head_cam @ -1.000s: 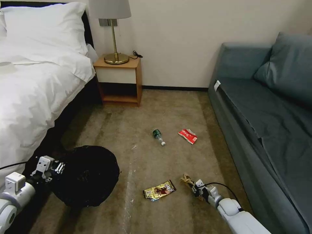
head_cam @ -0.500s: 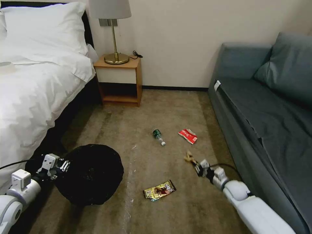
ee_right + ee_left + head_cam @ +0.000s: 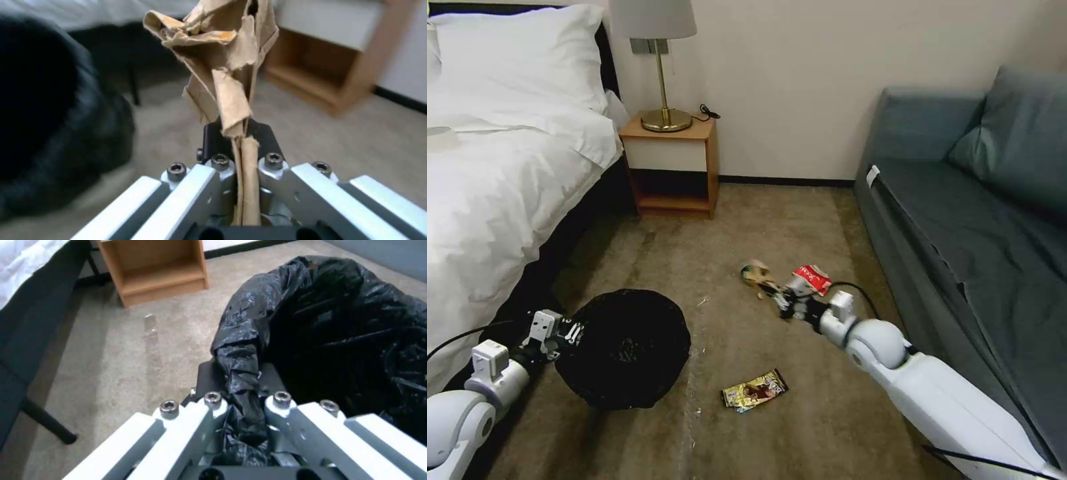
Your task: Pick up the trash bin, then pick up the garbage on the floor and place it into the trash bin.
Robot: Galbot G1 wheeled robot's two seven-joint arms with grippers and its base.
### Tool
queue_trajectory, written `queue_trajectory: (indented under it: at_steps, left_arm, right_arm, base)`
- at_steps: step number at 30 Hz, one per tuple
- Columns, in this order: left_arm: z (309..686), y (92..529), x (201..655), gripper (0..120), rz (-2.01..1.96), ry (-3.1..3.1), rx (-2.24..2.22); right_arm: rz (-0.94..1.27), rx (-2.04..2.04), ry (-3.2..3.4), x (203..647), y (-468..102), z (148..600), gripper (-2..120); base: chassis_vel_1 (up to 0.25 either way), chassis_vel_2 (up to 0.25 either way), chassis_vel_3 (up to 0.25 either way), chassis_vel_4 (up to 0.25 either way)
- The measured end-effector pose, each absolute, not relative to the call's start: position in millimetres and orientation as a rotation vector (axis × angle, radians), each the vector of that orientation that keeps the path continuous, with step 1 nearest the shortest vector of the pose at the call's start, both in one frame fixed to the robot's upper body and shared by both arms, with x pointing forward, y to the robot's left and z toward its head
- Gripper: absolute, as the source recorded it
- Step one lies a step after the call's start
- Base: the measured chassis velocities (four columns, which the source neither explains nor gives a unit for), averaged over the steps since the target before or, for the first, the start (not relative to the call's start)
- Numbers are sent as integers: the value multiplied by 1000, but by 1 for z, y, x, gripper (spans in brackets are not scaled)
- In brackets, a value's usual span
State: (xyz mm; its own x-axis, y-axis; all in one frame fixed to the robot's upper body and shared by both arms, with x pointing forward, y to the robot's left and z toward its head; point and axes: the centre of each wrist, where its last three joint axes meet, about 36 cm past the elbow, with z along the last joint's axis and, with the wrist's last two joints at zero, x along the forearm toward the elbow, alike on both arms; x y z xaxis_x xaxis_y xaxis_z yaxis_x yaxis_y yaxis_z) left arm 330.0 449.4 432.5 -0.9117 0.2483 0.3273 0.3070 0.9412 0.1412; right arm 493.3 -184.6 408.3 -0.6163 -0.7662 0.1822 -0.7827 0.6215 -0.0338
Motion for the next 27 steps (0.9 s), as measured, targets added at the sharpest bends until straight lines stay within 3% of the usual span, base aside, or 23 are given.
queue_trajectory:
  at_steps: [10, 27]
  left_arm:
    - [435, 455, 318, 4, -262, -2809, -346]
    - [418, 462, 340, 4, -206, -2827, -313]
  right_arm:
    - [46, 1601, -2566, 491, -68, 432, 0]
    - [-46, 1769, -2494, 481, -4, 429, 0]
  base:
    - [0, 0, 0, 0]
    - [0, 0, 0, 0]
